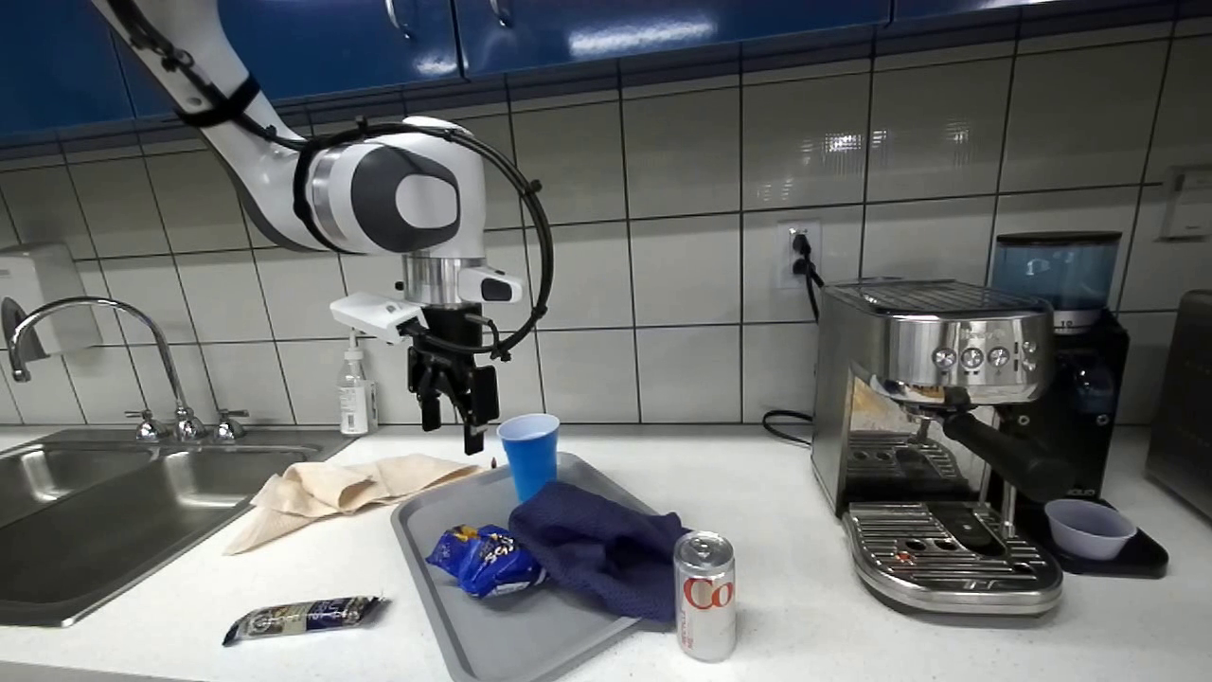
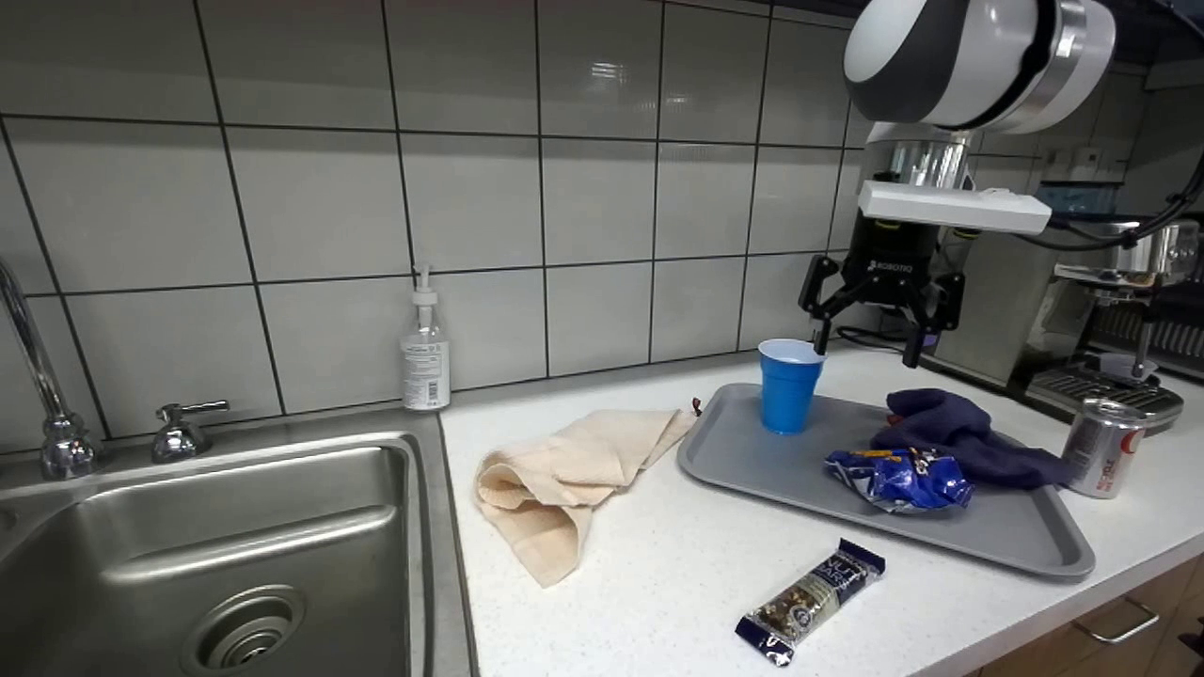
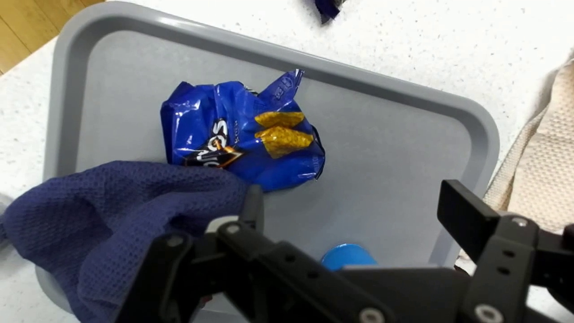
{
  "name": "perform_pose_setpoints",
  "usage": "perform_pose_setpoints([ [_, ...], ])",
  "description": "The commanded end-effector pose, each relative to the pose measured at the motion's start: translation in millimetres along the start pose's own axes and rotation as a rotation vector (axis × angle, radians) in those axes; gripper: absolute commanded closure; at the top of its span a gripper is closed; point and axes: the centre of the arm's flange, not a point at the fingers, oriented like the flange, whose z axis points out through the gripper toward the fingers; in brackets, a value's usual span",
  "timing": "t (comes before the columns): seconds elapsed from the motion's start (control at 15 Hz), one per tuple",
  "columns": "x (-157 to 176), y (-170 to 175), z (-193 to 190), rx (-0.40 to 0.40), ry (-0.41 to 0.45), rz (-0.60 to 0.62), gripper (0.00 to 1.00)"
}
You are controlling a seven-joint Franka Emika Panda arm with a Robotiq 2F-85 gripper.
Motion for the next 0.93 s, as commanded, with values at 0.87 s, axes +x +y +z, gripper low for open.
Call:
perform_pose_setpoints([
  [0.87,-60.0,-21.3,25.6,-0.06,-0.091,0.06,0.0],
])
